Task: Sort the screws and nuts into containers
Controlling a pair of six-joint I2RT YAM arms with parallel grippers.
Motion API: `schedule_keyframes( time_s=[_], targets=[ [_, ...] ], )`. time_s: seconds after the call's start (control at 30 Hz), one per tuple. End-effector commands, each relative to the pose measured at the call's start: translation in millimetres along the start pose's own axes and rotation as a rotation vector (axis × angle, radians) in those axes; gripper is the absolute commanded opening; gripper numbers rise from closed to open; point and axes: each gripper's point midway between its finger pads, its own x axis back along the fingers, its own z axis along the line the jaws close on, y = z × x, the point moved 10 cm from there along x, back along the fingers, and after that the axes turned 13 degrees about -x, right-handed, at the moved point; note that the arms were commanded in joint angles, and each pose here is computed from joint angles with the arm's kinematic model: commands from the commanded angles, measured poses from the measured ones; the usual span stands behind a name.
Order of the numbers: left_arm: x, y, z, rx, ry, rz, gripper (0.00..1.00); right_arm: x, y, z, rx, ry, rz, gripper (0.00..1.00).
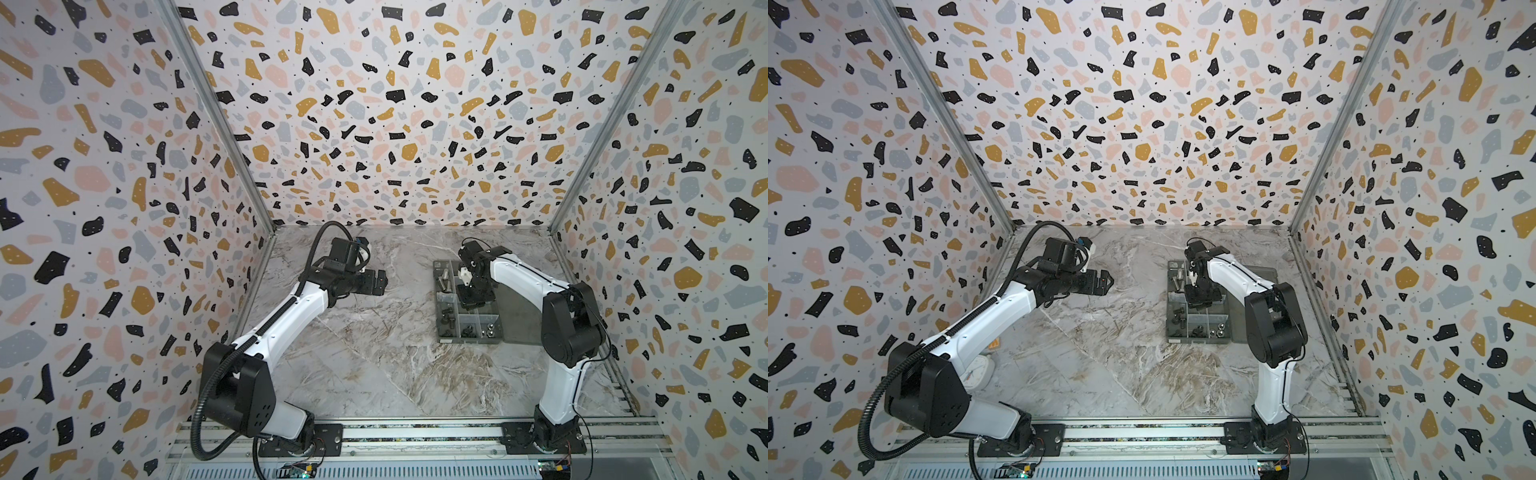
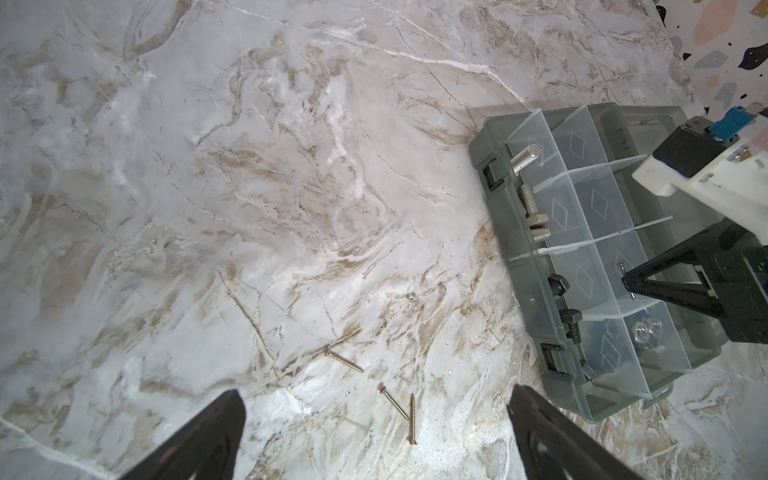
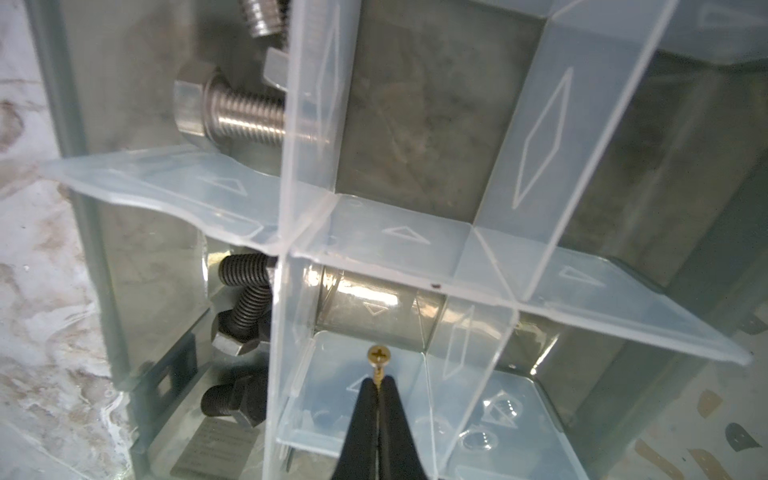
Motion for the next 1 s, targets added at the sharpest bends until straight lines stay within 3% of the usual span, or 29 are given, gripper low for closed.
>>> schedule_keyframes(
  time_s=[0.0,0.1,0.43,0.97],
  targets=[
    [9.8,15.3,1.8,-0.019,0.019,-0.056,1.0,5.1,2.0,-0.9,0.004,0.003,-0.016,0.21],
    [11.4,14.6,3.7,-0.013,0.049,-0.052,1.0,18.3,4.4,0.9,0.008,0.005,-0.041,0.27],
    [26.0,3.3,6.2,0.006,0.106,-0.064,1.0,76.5,9.7,44.5,0.096,0.042,-0.124,0.26],
    [62.6,-59.5,0.6,0.103,0.148,-0.05,0.99,24.5,-17.0,163.9,0.371,0.183,-0.055,0.25]
  ],
)
